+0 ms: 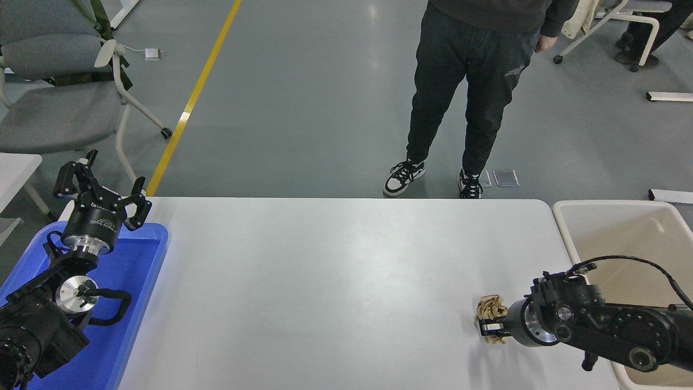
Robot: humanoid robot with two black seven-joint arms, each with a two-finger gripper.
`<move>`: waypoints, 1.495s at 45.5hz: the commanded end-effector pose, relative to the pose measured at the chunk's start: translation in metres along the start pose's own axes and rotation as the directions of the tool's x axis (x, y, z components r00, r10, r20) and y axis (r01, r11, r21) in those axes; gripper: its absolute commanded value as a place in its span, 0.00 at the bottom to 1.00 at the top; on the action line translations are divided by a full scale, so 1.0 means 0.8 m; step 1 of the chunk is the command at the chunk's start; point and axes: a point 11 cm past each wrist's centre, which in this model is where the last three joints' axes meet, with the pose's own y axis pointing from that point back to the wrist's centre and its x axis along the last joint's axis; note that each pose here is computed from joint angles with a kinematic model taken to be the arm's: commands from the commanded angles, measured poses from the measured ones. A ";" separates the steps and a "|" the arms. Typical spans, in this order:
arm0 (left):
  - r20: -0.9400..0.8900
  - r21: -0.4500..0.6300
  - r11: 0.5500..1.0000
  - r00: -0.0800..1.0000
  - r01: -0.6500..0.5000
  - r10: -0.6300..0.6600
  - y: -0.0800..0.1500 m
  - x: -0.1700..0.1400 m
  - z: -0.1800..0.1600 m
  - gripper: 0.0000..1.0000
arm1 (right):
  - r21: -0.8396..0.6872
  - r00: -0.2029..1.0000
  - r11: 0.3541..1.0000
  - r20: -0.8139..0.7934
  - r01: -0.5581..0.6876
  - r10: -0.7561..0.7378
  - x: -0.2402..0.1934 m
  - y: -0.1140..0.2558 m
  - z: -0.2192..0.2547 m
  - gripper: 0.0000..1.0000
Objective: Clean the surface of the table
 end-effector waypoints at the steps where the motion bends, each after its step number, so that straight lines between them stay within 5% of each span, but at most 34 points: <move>1: -0.001 0.000 1.000 1.000 0.001 -0.001 0.000 0.000 0.000 1.00 | 0.013 0.999 0.999 0.015 -0.037 0.037 0.020 0.007 0.003 0.00; 15: 0.000 0.000 1.000 1.000 0.000 0.000 0.000 0.000 0.000 1.00 | 0.042 0.988 0.992 0.094 -0.123 0.119 0.074 0.057 0.019 0.00; 40: 0.001 0.002 1.000 1.000 -0.001 0.001 0.001 0.001 0.000 1.00 | 0.189 0.951 0.935 0.140 -0.300 0.276 0.219 0.276 0.017 0.00; 68: 0.000 0.000 1.000 1.000 0.000 0.000 0.000 0.000 0.000 1.00 | 0.074 0.890 0.908 0.248 -0.412 0.384 0.237 0.353 0.102 0.00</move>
